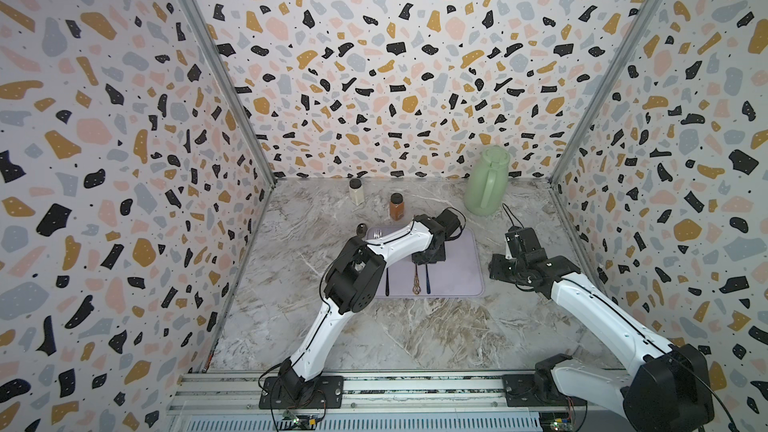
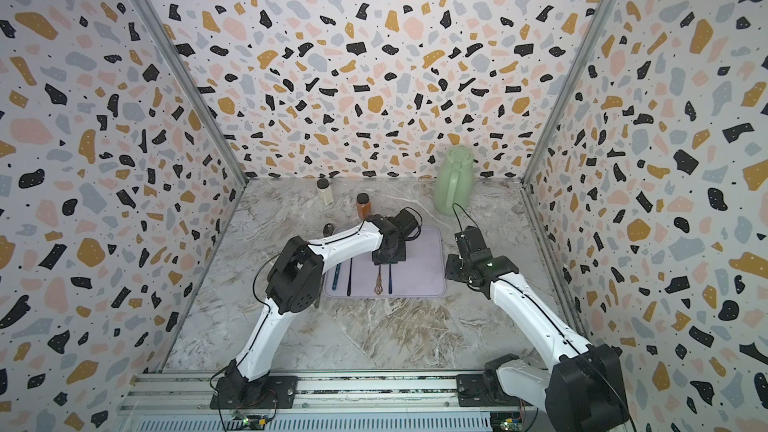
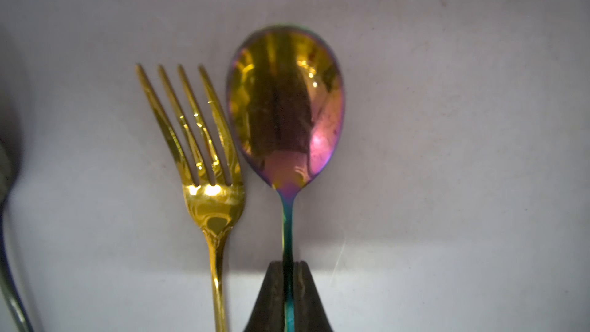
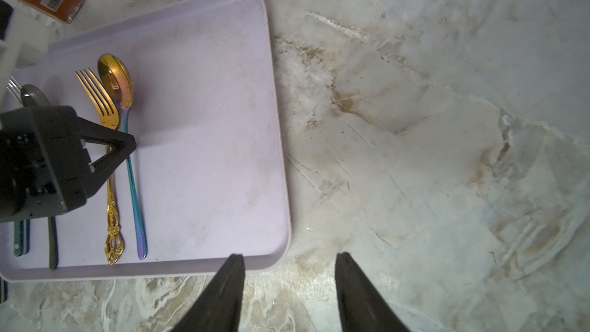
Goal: Set the spoon and fork side by side
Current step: Place the spoon on the tray.
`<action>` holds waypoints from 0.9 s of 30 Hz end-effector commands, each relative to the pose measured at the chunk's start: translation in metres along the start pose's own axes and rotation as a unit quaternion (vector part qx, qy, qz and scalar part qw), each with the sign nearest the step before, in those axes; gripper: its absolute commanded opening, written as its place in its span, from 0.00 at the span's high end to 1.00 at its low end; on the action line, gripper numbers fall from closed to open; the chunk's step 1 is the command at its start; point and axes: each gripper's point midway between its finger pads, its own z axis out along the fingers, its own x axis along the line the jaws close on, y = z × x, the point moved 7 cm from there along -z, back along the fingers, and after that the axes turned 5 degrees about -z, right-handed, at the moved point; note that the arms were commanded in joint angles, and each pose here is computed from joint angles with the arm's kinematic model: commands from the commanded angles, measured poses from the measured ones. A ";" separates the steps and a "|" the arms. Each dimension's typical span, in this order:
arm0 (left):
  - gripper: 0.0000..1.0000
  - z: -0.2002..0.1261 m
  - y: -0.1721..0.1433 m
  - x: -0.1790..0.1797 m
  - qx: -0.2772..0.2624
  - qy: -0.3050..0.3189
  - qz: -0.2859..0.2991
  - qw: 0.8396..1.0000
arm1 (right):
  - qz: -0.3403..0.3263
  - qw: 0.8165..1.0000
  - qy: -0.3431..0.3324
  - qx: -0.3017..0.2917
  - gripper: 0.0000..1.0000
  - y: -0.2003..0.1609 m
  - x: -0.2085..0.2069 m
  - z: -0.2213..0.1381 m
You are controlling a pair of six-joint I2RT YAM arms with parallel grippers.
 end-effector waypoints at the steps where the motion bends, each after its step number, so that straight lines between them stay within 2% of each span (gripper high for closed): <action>1: 0.75 -0.006 0.006 -0.001 -0.007 0.002 0.002 1.000 | 0.003 1.000 0.013 -0.010 0.48 0.002 0.001 -0.005; 3: 0.66 -0.016 0.008 0.000 -0.008 0.001 0.009 1.000 | 0.011 1.000 0.020 -0.011 0.48 0.002 0.003 -0.006; 5: 0.61 -0.033 0.010 0.003 -0.015 0.000 0.019 1.000 | 0.019 0.999 0.030 -0.010 0.48 0.002 0.005 -0.007; 11: 0.52 -0.092 0.009 0.039 -0.068 -0.004 0.047 0.997 | 0.029 0.998 0.060 -0.007 0.49 0.003 0.019 -0.007; 15: 0.52 -0.117 0.003 0.082 -0.085 -0.009 0.052 0.995 | 0.014 0.998 0.062 -0.003 0.49 0.004 0.035 -0.006; 19: 0.52 -0.127 -0.013 0.132 -0.086 0.000 0.055 0.995 | -0.011 0.997 0.071 0.001 0.49 0.004 0.061 -0.005; 23: 0.52 -0.124 -0.039 0.170 -0.091 0.037 0.060 0.993 | -0.034 0.997 0.075 0.008 0.49 0.003 0.081 -0.005; 27: 0.53 -0.100 -0.065 0.199 -0.062 0.042 0.036 0.997 | -0.047 0.996 0.081 0.009 0.49 0.000 0.094 -0.004</action>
